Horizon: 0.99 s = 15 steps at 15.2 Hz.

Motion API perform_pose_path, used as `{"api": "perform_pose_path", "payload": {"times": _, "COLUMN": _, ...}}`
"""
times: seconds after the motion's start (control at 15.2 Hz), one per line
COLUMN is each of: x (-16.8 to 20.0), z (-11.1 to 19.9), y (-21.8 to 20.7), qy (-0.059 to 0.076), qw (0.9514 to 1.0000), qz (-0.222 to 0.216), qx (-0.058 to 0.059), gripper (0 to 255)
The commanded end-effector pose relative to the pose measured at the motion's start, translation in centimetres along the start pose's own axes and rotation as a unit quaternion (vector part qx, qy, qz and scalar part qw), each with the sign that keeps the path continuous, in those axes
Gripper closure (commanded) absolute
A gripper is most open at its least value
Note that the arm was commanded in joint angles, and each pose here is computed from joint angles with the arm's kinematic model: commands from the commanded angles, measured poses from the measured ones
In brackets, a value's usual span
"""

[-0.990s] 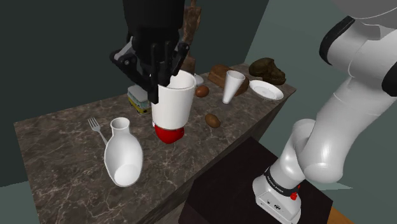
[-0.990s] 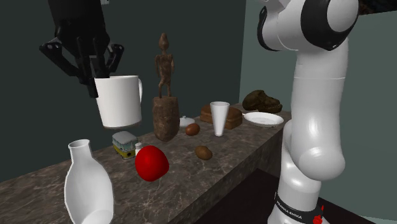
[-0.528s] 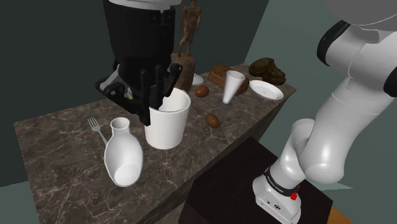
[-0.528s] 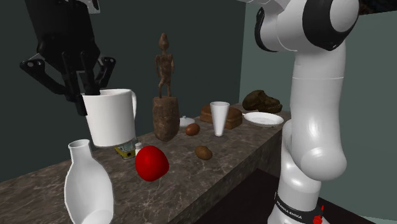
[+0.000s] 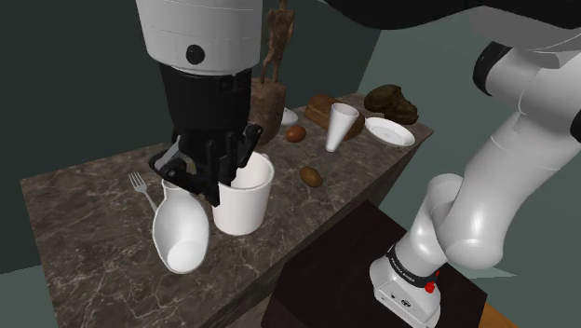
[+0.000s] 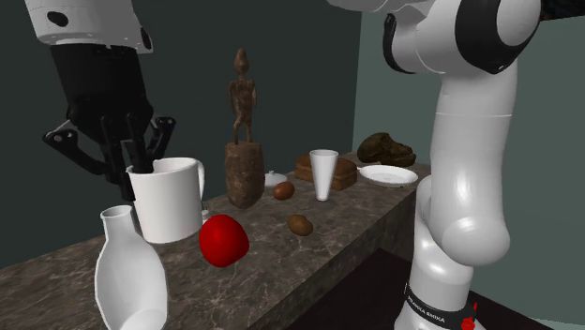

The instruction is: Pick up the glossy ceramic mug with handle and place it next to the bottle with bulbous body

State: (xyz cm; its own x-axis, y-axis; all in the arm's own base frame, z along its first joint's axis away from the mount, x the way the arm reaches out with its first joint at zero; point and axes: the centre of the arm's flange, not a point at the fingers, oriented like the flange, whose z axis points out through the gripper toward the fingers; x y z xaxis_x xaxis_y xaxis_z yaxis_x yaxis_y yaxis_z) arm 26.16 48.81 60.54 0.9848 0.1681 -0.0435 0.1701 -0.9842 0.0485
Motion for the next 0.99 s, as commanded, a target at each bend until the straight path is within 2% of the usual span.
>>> {"api": "perform_pose_path", "payload": {"times": 0.0, "x": 0.0, "z": 1.1, "y": -0.1, "qy": 0.0, "qw": 1.0, "qz": 0.0, "qx": 0.0, "gripper": 255}}
{"api": "perform_pose_path", "payload": {"times": 0.92, "x": 0.4, "z": 8.5, "y": -0.5, "qy": 0.0, "qw": 1.0, "qz": 0.0, "qx": 0.0, "gripper": 255}}
